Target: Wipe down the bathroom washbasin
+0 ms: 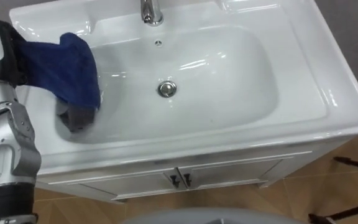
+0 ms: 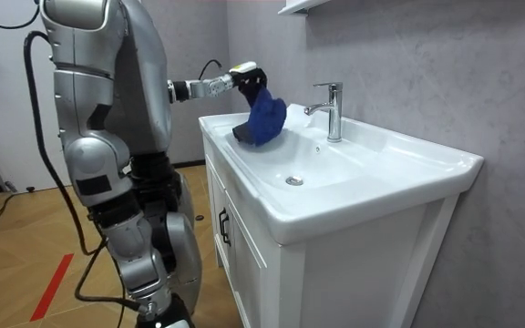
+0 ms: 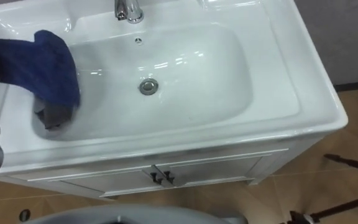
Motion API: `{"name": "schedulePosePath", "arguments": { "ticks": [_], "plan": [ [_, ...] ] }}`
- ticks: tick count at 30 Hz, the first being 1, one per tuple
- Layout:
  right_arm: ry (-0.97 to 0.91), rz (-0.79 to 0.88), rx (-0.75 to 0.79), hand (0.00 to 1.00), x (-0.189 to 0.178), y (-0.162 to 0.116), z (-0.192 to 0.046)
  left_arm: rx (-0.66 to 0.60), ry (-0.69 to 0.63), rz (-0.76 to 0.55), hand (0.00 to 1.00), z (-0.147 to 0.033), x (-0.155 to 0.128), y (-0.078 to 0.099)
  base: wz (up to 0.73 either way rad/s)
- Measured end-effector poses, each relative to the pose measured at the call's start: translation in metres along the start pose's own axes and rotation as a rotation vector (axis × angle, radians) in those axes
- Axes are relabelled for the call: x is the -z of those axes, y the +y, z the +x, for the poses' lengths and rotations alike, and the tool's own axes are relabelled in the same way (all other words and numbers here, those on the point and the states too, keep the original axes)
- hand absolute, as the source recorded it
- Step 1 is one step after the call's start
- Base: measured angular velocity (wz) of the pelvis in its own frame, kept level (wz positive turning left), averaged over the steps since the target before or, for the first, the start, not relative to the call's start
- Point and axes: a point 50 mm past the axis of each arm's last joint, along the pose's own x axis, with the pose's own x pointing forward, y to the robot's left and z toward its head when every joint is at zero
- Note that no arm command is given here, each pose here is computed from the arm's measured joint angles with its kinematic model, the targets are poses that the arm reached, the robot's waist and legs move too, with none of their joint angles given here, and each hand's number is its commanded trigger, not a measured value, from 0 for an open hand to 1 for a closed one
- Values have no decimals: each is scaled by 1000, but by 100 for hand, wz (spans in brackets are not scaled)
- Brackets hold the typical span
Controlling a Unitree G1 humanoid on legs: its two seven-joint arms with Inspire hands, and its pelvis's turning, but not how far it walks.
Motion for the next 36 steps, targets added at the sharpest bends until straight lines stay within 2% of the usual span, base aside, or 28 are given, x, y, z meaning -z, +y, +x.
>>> {"name": "schedulePosePath", "arguments": {
  "ticks": [4,12,17,22,28,36],
  "plan": [
    [13,-14,-9,0,8,1,-1,-122,-31,-19,100,0,-4,19,-3],
    [17,-35,-11,0,10,1,-2,-221,-68,-31,100,0,-10,30,-1],
    [33,-38,-17,0,15,2,-2,-279,-47,-27,100,1,-3,36,4],
    [29,-35,-19,0,14,3,-2,-407,4,-23,100,2,12,51,4],
    [10,-32,-26,0,8,3,-1,-573,-11,-35,100,0,12,75,5],
    [22,-33,-45,0,12,4,-2,-667,-66,-58,100,-3,3,92,2]
  ]
}}
